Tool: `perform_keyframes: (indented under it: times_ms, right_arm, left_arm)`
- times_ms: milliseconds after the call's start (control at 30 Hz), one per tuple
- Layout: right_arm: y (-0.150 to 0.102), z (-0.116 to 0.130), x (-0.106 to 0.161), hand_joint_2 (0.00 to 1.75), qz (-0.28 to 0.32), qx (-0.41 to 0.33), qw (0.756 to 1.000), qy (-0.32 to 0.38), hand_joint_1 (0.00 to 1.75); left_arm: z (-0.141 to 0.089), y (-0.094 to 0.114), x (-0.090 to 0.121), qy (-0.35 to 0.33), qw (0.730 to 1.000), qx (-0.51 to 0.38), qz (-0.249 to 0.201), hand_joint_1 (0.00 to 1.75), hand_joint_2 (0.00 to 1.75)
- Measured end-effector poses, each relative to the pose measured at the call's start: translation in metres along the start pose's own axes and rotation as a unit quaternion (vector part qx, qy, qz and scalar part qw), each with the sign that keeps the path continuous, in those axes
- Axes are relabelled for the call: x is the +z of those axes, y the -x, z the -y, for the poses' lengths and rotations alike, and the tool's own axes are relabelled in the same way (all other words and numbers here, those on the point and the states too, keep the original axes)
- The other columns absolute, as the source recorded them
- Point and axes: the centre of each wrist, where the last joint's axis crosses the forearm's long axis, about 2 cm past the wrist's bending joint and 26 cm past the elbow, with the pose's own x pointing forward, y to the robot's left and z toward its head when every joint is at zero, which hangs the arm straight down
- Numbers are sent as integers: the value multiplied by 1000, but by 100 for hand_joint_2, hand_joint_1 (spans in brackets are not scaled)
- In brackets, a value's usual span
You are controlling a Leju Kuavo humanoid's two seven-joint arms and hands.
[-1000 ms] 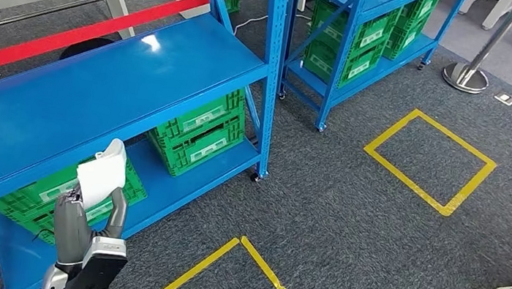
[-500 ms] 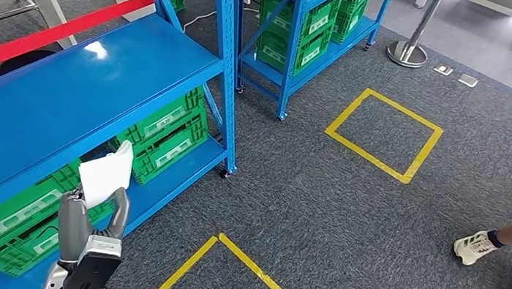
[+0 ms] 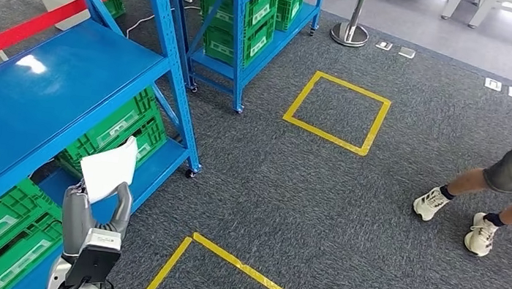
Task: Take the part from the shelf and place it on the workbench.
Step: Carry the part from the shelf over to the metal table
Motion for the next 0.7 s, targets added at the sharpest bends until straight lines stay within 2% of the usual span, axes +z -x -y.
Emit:
perform_keyframes:
  times_ms: [300, 500, 567, 700]
  right_arm:
    - [-1, 0, 0, 0, 1, 2, 1000, -1, 0]
    - [-2, 1, 0, 0, 1, 4, 1000, -6, 0]
    - [-2, 1, -1, 0, 1, 5, 1000, -7, 0]
    - [-6, 2, -2, 0, 2, 6, 1000, -7, 0]
  left_arm:
    - [0, 2, 2, -1, 1000, 8, -5, 175, 175]
    - [-2, 2, 2, -15, 999, 33, 7, 175, 175]
    - [-2, 1, 1, -25, 998, 63, 14, 175, 175]
    - [-5, -1, 0, -45, 981, 187, 20, 175, 175]
